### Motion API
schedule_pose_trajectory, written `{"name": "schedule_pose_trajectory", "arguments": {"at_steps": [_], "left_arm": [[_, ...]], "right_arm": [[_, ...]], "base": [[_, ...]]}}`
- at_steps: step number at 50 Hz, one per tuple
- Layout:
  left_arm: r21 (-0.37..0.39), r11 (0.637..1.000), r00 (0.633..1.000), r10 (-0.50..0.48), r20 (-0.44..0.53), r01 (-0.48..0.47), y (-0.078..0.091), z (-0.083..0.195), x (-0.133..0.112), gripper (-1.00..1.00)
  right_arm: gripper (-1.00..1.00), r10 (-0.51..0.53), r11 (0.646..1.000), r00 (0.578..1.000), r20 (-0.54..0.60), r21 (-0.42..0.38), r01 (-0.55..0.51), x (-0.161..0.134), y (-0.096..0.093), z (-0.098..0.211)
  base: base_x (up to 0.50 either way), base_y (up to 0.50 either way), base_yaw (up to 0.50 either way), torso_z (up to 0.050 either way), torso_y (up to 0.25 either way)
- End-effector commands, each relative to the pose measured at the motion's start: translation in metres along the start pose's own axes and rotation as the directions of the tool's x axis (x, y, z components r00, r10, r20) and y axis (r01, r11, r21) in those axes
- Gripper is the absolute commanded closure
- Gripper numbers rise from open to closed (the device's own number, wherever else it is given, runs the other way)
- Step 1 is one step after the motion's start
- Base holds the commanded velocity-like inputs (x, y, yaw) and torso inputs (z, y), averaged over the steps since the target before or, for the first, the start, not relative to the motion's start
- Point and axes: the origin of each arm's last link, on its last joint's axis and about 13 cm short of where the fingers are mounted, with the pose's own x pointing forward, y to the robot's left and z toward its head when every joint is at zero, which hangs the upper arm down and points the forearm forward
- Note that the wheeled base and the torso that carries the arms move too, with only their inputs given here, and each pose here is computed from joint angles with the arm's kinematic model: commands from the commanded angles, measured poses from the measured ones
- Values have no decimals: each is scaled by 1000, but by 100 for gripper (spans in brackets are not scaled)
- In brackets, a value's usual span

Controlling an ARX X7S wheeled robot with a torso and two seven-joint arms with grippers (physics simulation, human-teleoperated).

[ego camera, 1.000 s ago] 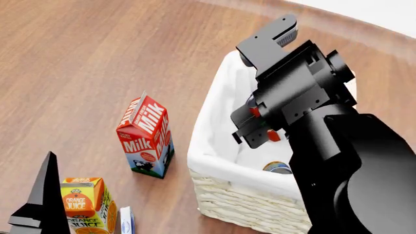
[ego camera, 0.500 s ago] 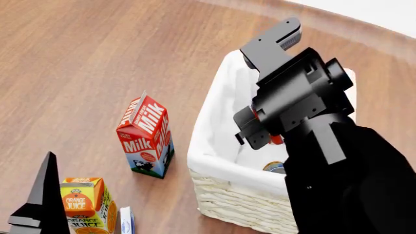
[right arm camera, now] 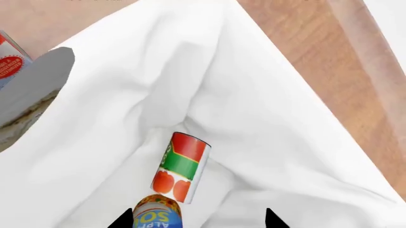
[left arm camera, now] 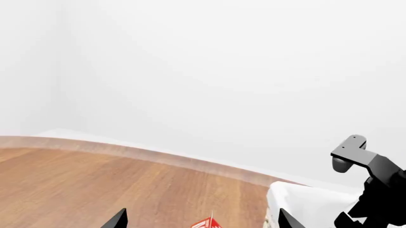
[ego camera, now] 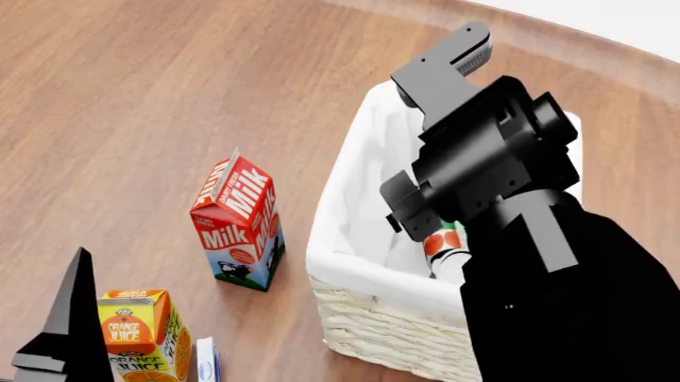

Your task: Pick up the alphabet soup and the tomato sauce, and put them in the basket.

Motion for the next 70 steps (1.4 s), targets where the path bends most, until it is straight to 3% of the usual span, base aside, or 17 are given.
{"name": "schedule_pose_trajectory", "arguments": {"at_steps": [1,31,36,45,49,55,56,63,65,69,70], "left_arm": [[0,1000,1000,-7,1,7,-2,1,-1,-100],[-6,1000,999,-23,44,23,-6,16,-6,-100],[-7,1000,999,-20,51,21,-6,19,-8,-100],[-7,1000,999,-25,48,25,-7,17,-8,-100],[-5,1000,998,-28,47,28,-7,16,-8,-100],[1,1000,999,-31,43,31,-8,16,-9,-100],[0,1000,999,-30,43,30,-8,16,-9,-100],[0,1000,998,-25,55,25,-7,21,-10,-100],[-1,1000,998,-25,60,25,-7,23,-11,-100],[1,1000,998,-24,65,24,-7,25,-11,-100],[1,1000,997,-23,70,23,-7,27,-11,-100]], "right_arm": [[-100,3,1000,1000,11,-20,-3,-9,-1,0],[-100,1,998,998,59,-63,3,-86,9,-29],[-100,-50,997,996,76,-60,55,-89,10,-44],[-100,-137,991,968,212,28,134,-99,19,-79],[-100,-150,989,960,234,20,150,-103,27,-97],[-100,-209,976,902,378,25,216,-117,38,-108],[-100,-251,964,856,452,40,262,-118,40,-110],[-100,-328,935,739,589,92,342,-121,52,-129],[-100,-369,917,675,638,134,375,-125,53,-135],[-100,-413,898,615,672,186,399,-131,57,-140],[-100,-428,888,577,696,205,411,-134,60,-142]], "base": [[0,0,0,0,0],[0,0,0,0,0],[0,0,0,0,0],[0,0,0,0,0],[0,0,0,0,0],[0,0,0,0,0],[0,0,0,0,0],[0,0,0,0,0],[0,0,0,0,0],[0,0,0,0,0],[0,0,0,0,0]]}}
